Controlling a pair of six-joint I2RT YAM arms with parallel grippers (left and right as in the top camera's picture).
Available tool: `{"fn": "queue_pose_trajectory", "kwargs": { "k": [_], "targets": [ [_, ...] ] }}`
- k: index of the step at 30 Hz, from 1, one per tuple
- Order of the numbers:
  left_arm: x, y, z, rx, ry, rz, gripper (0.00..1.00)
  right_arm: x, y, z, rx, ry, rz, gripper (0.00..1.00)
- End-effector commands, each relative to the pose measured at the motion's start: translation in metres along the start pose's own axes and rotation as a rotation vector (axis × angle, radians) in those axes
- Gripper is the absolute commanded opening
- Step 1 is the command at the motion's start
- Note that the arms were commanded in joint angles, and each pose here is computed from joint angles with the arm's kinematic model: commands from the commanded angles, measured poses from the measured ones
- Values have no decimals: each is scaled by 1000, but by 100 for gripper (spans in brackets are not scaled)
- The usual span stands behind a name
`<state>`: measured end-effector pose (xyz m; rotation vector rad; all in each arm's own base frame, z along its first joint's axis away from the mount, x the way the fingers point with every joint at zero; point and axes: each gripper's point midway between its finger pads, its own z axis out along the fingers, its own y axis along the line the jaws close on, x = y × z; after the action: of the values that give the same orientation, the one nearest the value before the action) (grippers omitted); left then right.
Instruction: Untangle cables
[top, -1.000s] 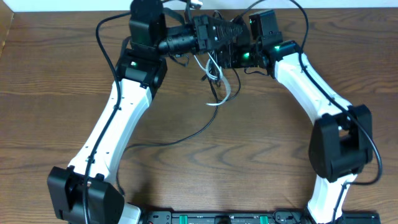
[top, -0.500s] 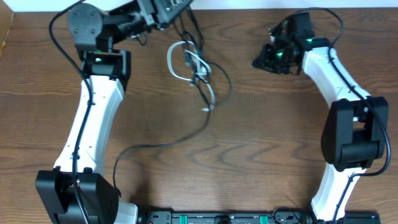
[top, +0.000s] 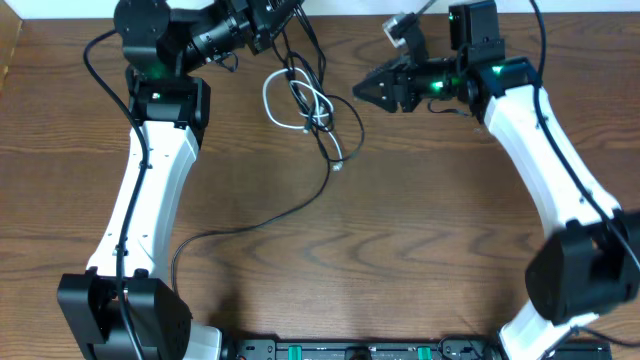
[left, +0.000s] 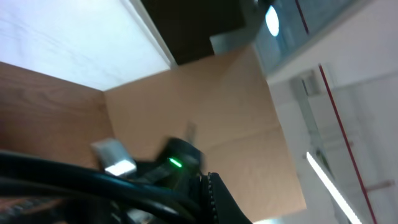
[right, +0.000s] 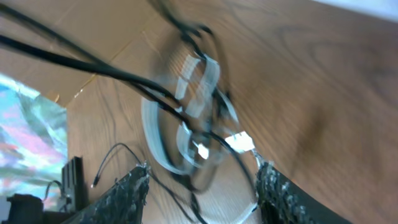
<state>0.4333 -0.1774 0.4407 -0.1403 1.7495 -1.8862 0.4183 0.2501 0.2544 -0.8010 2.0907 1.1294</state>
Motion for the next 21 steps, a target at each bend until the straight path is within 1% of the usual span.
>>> {"fn": "queue_pose_trajectory", "kwargs": {
  "k": [1, 6, 10, 13, 15, 17, 18, 21],
  "targets": [
    [-13, -2, 0, -11, -79, 9, 7, 2, 10, 15, 24, 27, -62, 53],
    [-18, -1, 0, -16, -111, 1, 8, 11, 24, 37, 2, 63, -82, 53],
    [-12, -2, 7, -10, -100, -3, 7, 17, 18, 62, 56, 85, -113, 54],
    [-8, -3, 11, -7, -92, -5, 7, 15, 17, 76, 56, 68, -142, 55],
    [-6, -3, 13, -5, -88, -6, 8, 14, 7, 89, 107, 56, -127, 55],
    [-4, -4, 15, -4, -82, -7, 8, 15, -4, 99, 162, 51, -108, 52],
    [-3, -4, 16, -3, -80, -7, 7, 17, -10, 104, 184, 52, -93, 48],
    [-2, -4, 16, -3, -79, -6, 7, 24, -18, 109, 203, 60, -24, 26]
  ]
}}
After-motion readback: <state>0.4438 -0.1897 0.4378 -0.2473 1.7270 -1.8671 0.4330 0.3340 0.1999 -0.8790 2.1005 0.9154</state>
